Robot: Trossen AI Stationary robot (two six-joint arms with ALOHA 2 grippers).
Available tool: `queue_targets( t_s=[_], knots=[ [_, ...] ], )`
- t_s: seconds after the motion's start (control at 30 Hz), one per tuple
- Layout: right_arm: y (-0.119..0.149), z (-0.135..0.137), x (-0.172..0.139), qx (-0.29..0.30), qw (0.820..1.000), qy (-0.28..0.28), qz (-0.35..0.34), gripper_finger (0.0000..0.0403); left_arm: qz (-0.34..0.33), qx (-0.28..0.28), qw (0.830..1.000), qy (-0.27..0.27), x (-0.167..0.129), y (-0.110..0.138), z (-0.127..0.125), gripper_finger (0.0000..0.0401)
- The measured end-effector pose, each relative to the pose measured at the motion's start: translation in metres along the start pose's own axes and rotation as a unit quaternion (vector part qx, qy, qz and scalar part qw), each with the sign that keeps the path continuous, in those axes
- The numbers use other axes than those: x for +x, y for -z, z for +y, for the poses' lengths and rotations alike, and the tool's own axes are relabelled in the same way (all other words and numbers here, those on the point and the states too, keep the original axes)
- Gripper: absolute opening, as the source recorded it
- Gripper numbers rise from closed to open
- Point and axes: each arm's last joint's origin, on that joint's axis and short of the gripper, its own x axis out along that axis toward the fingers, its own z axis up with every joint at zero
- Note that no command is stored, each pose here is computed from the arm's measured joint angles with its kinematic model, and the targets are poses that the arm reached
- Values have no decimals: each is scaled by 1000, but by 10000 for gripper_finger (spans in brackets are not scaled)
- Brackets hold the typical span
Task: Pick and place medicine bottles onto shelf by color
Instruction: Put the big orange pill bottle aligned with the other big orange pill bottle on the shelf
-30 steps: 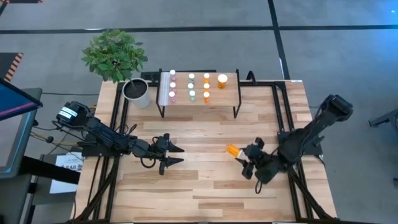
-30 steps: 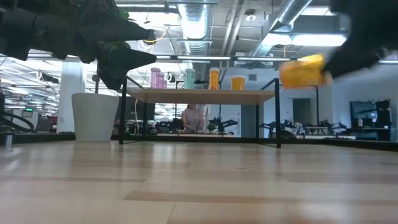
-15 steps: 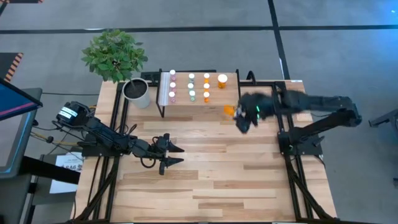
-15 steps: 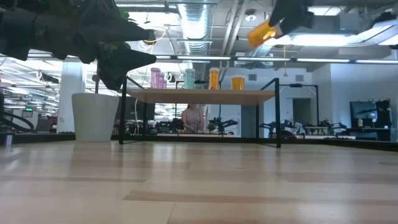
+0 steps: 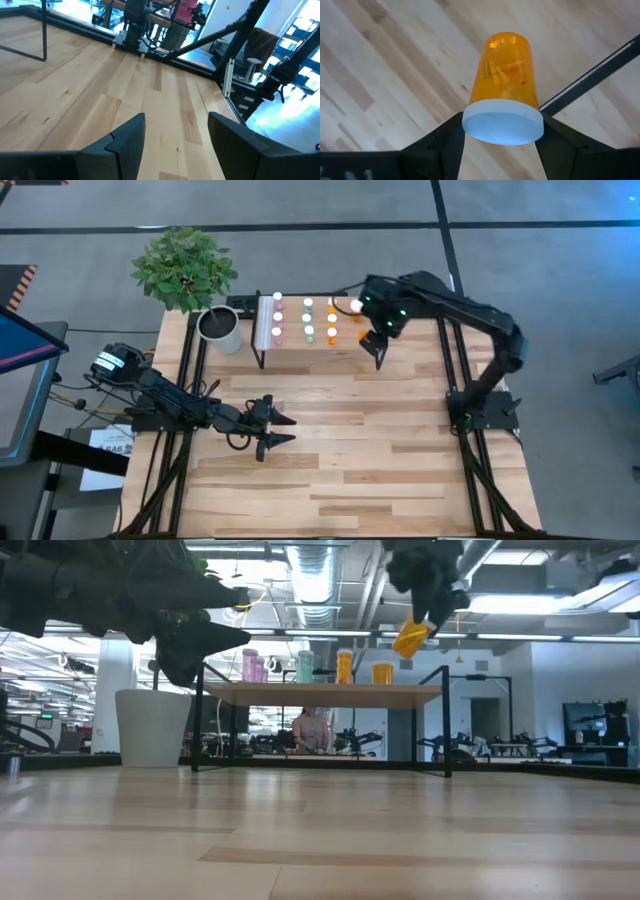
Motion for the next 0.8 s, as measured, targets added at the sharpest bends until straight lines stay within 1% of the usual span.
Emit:
queue_targets(
  t_s=[0.2,0.3,0.37,0.53,0.8],
  knots=[
    [-31,-5,14,8,999,14,41,228,15,-4,1000,-7,0,3,1,203],
    [-41,-8,24,14,997,16,69,228,17,-5,1000,-8,0,4,1,203],
    [-47,-9,31,15,997,17,75,228,17,-5,1000,-8,0,3,2,203],
    [-55,-15,43,21,996,7,91,228,17,-7,1000,-8,0,3,1,203],
    [-56,-25,39,37,996,8,85,228,16,-4,1000,-8,0,3,2,203]
  ],
)
